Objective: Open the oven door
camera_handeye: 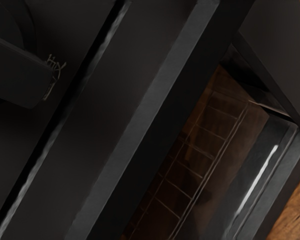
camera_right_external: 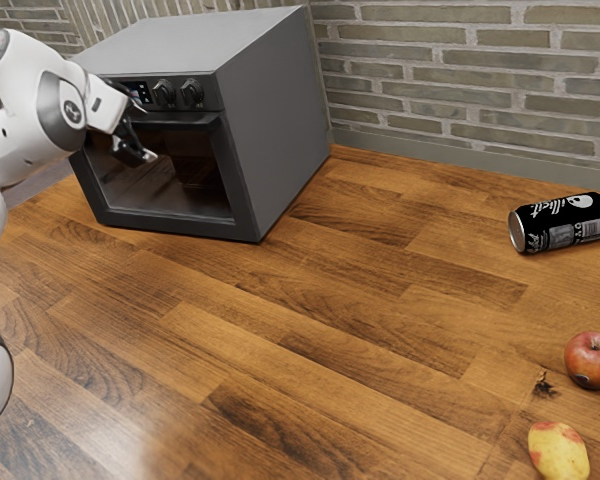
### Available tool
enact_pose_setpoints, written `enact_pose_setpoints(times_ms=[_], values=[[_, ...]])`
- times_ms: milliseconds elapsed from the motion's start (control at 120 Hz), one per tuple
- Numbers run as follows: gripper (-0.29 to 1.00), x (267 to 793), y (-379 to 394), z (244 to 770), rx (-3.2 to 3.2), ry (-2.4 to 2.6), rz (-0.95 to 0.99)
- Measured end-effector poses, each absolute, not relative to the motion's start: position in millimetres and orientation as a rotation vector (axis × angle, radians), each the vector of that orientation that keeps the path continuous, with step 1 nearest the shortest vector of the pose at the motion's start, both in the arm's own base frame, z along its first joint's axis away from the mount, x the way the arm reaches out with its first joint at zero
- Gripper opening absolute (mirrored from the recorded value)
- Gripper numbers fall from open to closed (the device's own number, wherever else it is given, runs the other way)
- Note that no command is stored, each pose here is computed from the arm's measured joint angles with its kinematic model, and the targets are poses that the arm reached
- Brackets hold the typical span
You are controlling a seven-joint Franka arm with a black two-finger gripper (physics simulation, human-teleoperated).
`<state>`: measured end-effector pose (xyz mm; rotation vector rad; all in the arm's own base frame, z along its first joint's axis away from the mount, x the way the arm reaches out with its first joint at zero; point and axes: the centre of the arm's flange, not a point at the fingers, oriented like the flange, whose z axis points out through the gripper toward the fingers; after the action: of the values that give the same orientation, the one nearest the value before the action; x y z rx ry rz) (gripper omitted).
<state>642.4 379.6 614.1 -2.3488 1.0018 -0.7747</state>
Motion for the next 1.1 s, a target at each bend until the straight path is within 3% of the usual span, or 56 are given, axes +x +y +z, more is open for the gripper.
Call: enact_pose_setpoints(times_ms=[233, 333, 350, 367, 400, 450, 483, 517, 558, 617, 675, 775, 867, 1100], values=[[0.71, 638, 377, 609, -2.37, 1.038, -0.741], [0.67, 588, 371, 607, -2.458, 1.021, -0.759], [0.62, 570, 364, 606, -2.479, 1.018, -0.772], [0.46, 538, 353, 609, -2.5, 1.015, -0.797], [0.5, 454, 320, 623, -2.504, 1.022, -0.873], [0.55, 287, 308, 649, -2.46, 0.908, -0.973], [0.58, 214, 299, 717, -2.328, 0.835, -1.054], [0.61, 192, 268, 841, -2.128, 0.862, -1.071], [0.62, 213, 206, 944, -1.973, 0.974, -1.042], [0.65, 289, 127, 976, -1.973, 1.164, -1.0], [0.66, 405, 44, 934, -2.101, 1.424, -0.876], [0.68, 544, 34, 792, -2.558, 1.572, -0.601], [0.69, 567, 38, 738, -2.81, 1.451, -0.402], [0.7, 573, 12, 700, -3.041, 1.05, -0.106]])
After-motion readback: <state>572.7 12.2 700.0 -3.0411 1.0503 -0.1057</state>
